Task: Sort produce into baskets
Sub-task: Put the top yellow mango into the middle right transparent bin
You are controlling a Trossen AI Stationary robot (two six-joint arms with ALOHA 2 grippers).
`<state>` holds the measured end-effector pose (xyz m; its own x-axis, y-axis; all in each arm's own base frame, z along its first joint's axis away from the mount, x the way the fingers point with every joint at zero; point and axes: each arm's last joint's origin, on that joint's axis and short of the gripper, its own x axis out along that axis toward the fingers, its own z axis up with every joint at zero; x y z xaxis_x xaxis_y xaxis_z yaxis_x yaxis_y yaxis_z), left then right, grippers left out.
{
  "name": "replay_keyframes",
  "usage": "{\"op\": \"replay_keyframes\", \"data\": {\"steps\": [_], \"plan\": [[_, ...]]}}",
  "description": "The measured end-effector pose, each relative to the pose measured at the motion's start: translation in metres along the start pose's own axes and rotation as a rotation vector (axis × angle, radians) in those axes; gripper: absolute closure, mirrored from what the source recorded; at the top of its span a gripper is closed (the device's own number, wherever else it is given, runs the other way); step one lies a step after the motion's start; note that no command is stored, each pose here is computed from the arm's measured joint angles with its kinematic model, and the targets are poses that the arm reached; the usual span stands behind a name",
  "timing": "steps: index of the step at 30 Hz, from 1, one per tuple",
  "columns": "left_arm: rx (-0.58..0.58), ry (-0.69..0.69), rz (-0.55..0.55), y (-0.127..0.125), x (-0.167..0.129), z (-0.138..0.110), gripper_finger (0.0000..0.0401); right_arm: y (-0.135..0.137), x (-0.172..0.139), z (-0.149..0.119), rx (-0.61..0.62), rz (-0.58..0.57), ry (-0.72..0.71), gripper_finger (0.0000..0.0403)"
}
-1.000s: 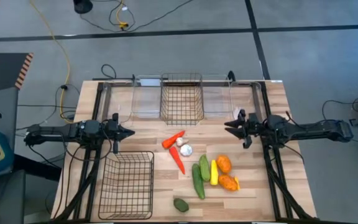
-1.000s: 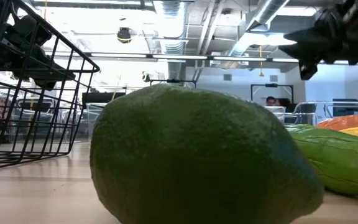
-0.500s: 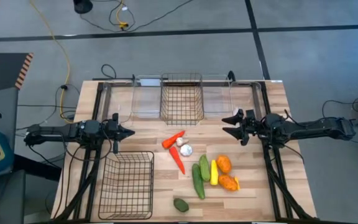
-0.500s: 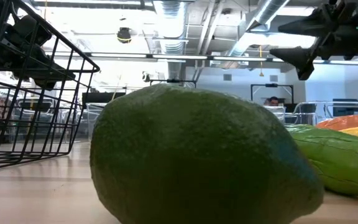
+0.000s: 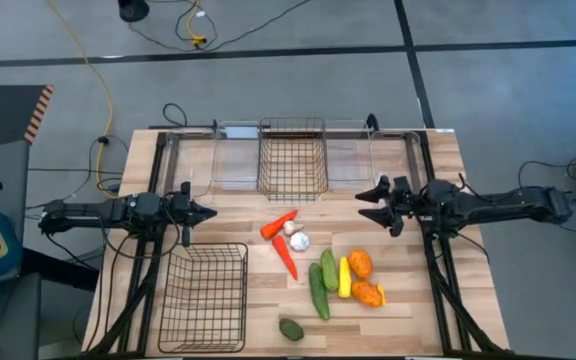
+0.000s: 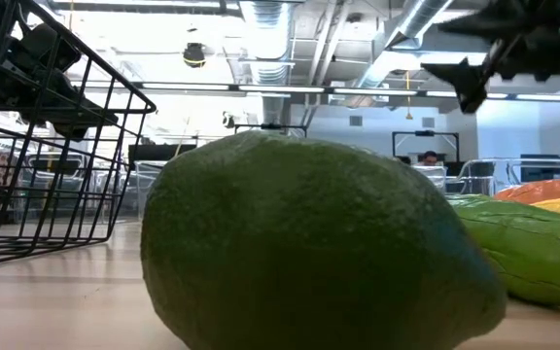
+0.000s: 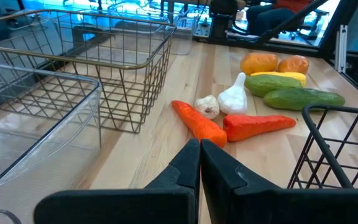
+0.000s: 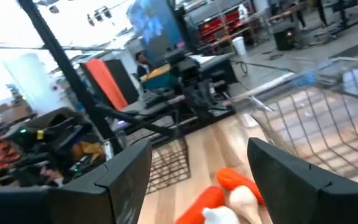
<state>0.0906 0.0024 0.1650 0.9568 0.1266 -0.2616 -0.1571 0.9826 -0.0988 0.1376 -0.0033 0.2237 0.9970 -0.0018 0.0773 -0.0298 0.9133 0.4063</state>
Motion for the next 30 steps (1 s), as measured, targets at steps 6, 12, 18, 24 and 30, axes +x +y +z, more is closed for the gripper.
{"op": "replay_keyframes", "data": {"steps": [6,12,18,24,30], "plan": [[0.000,0.000,0.000,0.000,0.000,0.000,0.0401,0.027,0.009,0.040,-0.046,-0.070,0.173,0.0108],[0.000,0.000,0.000,0.000,0.000,0.000,0.0401,0.048,0.021,0.069,0.047,-0.245,0.377,0.0108],[0.000,0.000,0.000,0.000,0.000,0.000,0.0401,0.057,0.043,0.070,0.193,-0.355,0.500,0.0108],[0.000,0.000,0.000,0.000,0.000,0.000,0.0401,0.059,0.066,0.048,0.335,-0.453,0.586,0.0108],[0.000,0.000,0.000,0.000,0.000,0.000,0.0401,0.056,0.083,0.020,0.450,-0.582,0.676,0.0108]]}}
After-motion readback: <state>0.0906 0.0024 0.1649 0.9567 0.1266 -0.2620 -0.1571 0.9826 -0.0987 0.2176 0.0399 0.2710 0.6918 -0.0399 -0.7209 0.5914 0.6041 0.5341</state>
